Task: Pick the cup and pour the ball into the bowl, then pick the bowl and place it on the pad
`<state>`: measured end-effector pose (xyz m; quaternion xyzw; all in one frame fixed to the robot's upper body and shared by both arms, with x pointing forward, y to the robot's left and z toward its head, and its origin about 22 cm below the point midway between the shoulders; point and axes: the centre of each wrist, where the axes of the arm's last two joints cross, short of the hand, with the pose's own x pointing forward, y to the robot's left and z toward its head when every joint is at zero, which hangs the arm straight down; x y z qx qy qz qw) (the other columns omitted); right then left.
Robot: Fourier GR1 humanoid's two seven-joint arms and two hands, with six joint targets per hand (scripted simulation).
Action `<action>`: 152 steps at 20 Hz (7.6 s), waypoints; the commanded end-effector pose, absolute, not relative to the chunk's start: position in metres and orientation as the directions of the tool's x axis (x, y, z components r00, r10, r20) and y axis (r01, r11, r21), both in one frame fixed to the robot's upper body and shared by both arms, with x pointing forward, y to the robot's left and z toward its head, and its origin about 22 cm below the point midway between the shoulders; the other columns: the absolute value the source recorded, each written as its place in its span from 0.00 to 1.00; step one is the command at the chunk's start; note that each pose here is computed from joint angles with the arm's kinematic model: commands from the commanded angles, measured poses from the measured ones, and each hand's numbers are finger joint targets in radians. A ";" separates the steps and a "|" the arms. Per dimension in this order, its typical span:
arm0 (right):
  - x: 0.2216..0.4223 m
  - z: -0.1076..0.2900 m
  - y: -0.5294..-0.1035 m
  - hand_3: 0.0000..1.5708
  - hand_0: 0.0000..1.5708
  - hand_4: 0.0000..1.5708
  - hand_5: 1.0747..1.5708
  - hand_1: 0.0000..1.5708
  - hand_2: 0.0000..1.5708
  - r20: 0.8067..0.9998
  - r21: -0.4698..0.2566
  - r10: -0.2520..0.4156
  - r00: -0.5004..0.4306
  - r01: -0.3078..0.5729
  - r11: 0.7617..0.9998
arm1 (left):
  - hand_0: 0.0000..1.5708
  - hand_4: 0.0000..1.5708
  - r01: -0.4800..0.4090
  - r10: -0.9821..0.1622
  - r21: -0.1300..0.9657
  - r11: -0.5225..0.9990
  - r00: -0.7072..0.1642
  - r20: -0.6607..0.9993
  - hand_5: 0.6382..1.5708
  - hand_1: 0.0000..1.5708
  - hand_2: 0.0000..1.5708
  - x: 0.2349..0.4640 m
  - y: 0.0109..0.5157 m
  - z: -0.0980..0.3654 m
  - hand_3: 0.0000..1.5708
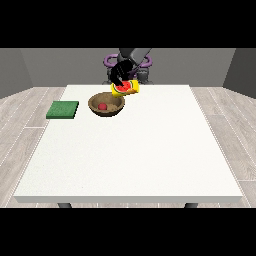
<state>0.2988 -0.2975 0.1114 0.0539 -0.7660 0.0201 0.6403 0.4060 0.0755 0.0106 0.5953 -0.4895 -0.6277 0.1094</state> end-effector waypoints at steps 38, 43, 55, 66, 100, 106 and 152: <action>0.264 0.141 -0.248 0.00 0.00 0.31 1.00 0.00 0.00 0.922 0.064 -0.053 -0.382 0.017 0.998 | 0.00 0.00 -0.023 0.077 -0.112 0.993 -0.587 0.806 0.96 0.00 0.00 0.392 0.364 0.093 0.00; 0.286 0.087 -0.241 0.00 0.00 0.29 0.99 0.00 0.00 0.949 0.108 -0.094 -0.300 0.028 0.994 | 0.00 0.00 -0.028 -0.012 -0.006 1.000 -0.601 0.799 0.94 0.00 0.00 0.405 0.375 0.182 0.00; 0.311 0.001 -0.278 0.00 0.00 0.19 1.00 0.00 0.00 0.959 0.176 -0.167 -0.228 0.020 0.984 | 0.00 0.00 -0.077 -0.114 0.085 0.993 -0.640 0.760 0.97 0.00 0.00 0.385 0.413 0.274 0.00; 0.351 -0.018 -0.269 0.00 0.00 0.26 1.00 0.00 0.00 0.959 0.245 -0.230 -0.167 0.080 0.966 | 0.00 0.00 -0.019 -0.076 0.085 0.996 -0.670 0.739 0.97 0.00 0.00 0.374 0.406 0.328 0.00; 0.363 -0.005 -0.255 1.00 1.00 0.74 0.80 1.00 1.00 0.974 -0.214 0.188 0.130 0.237 0.948 | 0.00 0.00 -0.044 -0.058 0.039 0.998 -0.634 0.772 0.97 0.00 0.00 0.365 0.440 0.336 0.00; 0.384 0.060 -0.220 1.00 1.00 0.80 0.80 1.00 1.00 0.933 -0.329 0.304 0.194 0.115 0.937 | 0.00 0.00 -0.168 -0.090 0.001 0.986 -0.528 0.845 0.97 0.00 0.00 0.359 0.484 0.275 0.00; 0.371 0.133 -0.464 0.83 1.00 0.79 1.00 1.00 1.00 0.944 -0.331 0.320 0.086 0.263 0.906 | 0.00 0.00 -0.170 -0.146 0.038 0.985 -0.689 0.710 0.96 0.00 0.00 0.333 0.467 0.325 0.00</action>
